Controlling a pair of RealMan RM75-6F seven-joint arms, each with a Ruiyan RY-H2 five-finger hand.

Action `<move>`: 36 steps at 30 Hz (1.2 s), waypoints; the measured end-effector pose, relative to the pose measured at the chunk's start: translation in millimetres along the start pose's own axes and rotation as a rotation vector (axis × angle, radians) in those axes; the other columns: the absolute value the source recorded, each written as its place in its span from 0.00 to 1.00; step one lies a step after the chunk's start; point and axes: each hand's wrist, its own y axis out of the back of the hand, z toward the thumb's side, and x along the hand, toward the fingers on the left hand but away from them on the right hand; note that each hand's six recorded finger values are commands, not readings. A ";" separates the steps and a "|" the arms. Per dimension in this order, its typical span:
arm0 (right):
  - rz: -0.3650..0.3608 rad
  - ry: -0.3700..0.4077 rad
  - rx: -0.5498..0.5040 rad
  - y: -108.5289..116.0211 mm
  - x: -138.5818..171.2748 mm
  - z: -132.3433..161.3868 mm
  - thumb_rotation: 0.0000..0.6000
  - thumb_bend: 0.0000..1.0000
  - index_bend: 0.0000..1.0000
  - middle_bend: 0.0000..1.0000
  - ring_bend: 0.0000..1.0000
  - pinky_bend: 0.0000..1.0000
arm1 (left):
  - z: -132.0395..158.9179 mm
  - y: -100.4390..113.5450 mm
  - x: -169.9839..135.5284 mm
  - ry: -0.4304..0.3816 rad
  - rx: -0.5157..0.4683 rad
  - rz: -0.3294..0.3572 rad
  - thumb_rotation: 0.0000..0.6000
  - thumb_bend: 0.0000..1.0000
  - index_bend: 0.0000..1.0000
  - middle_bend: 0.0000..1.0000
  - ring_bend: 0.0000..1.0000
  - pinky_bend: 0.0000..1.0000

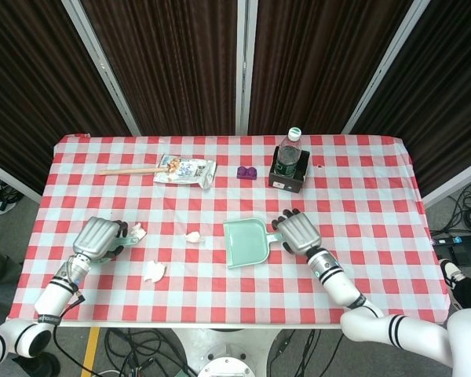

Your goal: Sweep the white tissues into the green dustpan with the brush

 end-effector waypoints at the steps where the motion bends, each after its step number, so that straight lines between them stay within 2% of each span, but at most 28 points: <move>1: 0.000 -0.001 0.002 0.1 -1.4 0.4 1.00 0.23 0.39 0.39 0.21 0.27 | 0.0 -0.3 -0.1 0.000 0.001 -0.001 1.00 0.44 0.55 0.55 0.78 0.89; 20: 0.006 0.007 0.068 -1.2 -10.4 11.6 1.00 0.23 0.45 0.41 0.24 0.27 | -0.4 -1.2 1.7 -0.007 -0.007 -0.007 1.00 0.44 0.55 0.55 0.77 0.89; 25: 0.001 0.005 0.067 0.9 -13.3 15.3 1.00 0.31 0.55 0.47 0.29 0.30 | 0.0 -0.6 3.3 -0.013 -0.008 -0.009 1.00 0.44 0.55 0.55 0.77 0.89; 30: -0.028 0.001 0.049 9.1 -14.7 19.5 1.00 0.44 0.66 0.56 0.37 0.35 | -0.1 2.1 5.2 -0.023 -0.027 -0.003 1.00 0.45 0.55 0.55 0.77 0.89; 36: -0.025 0.006 0.027 25.7 -13.7 20.7 1.00 0.47 0.70 0.59 0.39 0.35 | -0.2 6.3 13.4 -0.052 -0.073 0.004 1.00 0.45 0.55 0.55 0.77 0.89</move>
